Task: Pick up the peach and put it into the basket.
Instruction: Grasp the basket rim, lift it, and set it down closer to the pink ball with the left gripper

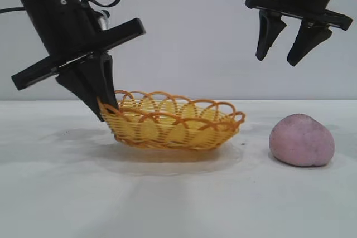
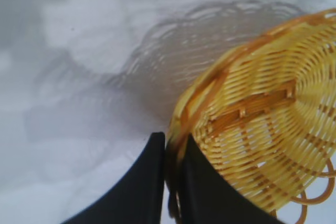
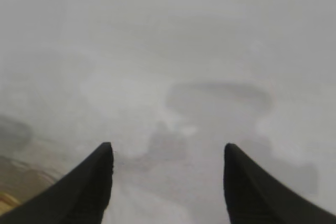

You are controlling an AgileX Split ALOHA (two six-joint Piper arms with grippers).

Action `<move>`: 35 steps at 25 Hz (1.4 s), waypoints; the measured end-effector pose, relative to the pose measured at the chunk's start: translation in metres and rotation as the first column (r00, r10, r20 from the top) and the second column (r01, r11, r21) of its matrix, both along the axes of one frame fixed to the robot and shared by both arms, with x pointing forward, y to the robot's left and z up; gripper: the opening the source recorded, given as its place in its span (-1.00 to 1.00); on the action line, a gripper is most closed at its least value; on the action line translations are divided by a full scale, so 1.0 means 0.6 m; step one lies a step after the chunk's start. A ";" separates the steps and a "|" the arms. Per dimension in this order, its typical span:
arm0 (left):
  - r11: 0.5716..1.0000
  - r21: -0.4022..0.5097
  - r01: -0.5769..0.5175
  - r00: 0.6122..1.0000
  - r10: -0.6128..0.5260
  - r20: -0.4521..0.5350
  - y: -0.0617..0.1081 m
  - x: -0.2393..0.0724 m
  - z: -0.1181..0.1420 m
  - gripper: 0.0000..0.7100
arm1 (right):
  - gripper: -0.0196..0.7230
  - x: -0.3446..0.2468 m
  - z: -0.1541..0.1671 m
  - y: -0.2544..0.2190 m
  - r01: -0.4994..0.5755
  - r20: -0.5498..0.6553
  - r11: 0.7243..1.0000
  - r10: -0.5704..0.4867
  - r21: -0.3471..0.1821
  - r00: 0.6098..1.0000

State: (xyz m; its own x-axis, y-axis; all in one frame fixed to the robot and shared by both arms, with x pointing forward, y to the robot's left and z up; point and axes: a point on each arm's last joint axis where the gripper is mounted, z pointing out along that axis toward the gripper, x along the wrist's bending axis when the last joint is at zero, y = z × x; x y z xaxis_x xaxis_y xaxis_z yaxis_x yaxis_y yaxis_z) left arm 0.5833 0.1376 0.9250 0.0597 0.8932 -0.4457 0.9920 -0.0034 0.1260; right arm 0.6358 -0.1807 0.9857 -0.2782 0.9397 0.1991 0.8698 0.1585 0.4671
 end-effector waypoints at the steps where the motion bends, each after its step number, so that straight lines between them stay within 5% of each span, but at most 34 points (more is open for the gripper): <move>1: 1.000 -0.001 -0.001 1.000 0.001 -0.008 -0.001 0.000 -0.005 -1.00 | 0.14 0.000 0.000 0.000 0.000 0.000 1.000 0.000 0.000 1.000; 5: 1.000 0.001 -0.003 0.999 0.003 -0.033 -0.002 0.001 -0.021 -0.83 | 0.14 0.000 0.000 0.000 0.000 0.000 1.000 0.000 0.000 1.000; 14: 1.000 0.001 0.021 0.999 -0.021 -0.036 -0.002 -0.001 -0.019 0.59 | 0.14 0.000 0.000 0.000 -0.001 0.000 1.000 0.001 -0.001 1.000; 24: 0.966 0.174 0.190 0.966 -0.216 0.144 0.026 -0.013 0.063 0.59 | 0.14 0.000 0.000 0.000 -0.001 0.000 1.000 0.001 -0.001 1.000; 35: 0.823 0.453 0.342 0.896 -0.431 0.107 0.064 -0.013 0.063 0.59 | 0.14 0.000 0.000 0.000 -0.001 0.000 1.000 0.001 -0.001 1.000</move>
